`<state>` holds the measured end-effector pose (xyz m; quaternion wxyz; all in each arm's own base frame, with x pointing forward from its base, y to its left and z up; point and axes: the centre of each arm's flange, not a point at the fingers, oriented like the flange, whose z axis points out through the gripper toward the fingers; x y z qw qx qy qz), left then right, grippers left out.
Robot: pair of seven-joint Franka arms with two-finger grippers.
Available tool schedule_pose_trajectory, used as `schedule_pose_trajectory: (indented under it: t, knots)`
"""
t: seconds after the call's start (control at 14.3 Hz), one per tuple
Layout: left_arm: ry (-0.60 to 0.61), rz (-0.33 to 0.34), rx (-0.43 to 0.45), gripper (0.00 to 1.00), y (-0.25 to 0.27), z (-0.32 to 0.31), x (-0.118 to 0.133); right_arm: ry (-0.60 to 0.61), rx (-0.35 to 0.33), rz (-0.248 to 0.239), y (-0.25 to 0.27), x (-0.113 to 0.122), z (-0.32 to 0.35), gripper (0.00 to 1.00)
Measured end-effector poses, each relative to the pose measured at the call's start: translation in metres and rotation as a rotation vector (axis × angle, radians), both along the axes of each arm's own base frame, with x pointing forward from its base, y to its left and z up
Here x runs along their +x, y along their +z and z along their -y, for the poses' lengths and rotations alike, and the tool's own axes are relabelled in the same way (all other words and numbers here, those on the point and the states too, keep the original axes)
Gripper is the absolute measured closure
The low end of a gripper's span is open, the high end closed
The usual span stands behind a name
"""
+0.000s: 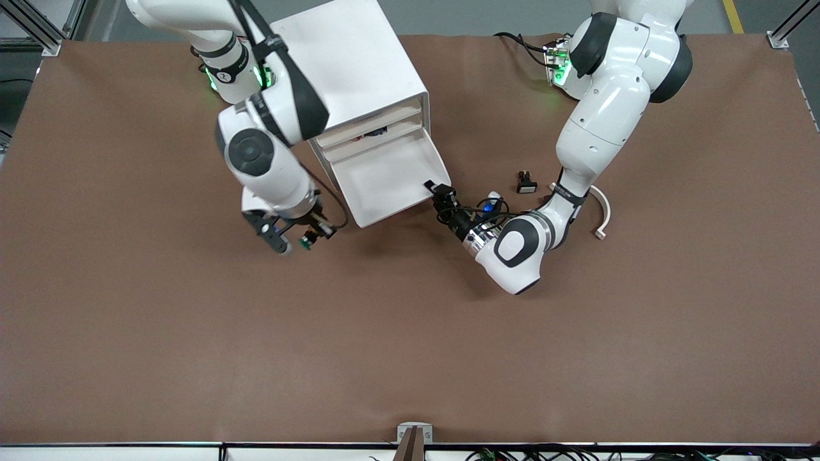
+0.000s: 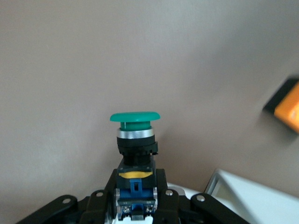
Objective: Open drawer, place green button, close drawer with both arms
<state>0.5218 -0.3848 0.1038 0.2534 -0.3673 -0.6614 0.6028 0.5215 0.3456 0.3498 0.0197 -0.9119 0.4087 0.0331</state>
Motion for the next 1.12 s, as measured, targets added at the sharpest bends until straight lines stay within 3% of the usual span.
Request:
schedule_pose_trajectory:
  t: [0.35,0.56,0.91,1.12]
  knots:
    - [0.025,0.125,-0.13,0.29,0.01,-0.008,0.021,-0.107,-0.013,-0.013,-0.009,-0.052,-0.062,0.66]
    - [0.017,0.3,-0.293,0.01,0.031,-0.011,0.045,-0.154,-0.005,-0.003,-0.012,-0.08,-0.094,0.66]
    - [-0.078,0.724,-0.569,0.0,0.069,-0.034,0.094,-0.207,-0.013,0.009,-0.041,-0.108,-0.127,0.66]
    - [-0.24,0.977,-0.637,0.0,0.094,-0.038,0.109,-0.243,-0.029,0.013,-0.063,-0.108,-0.135,0.66]
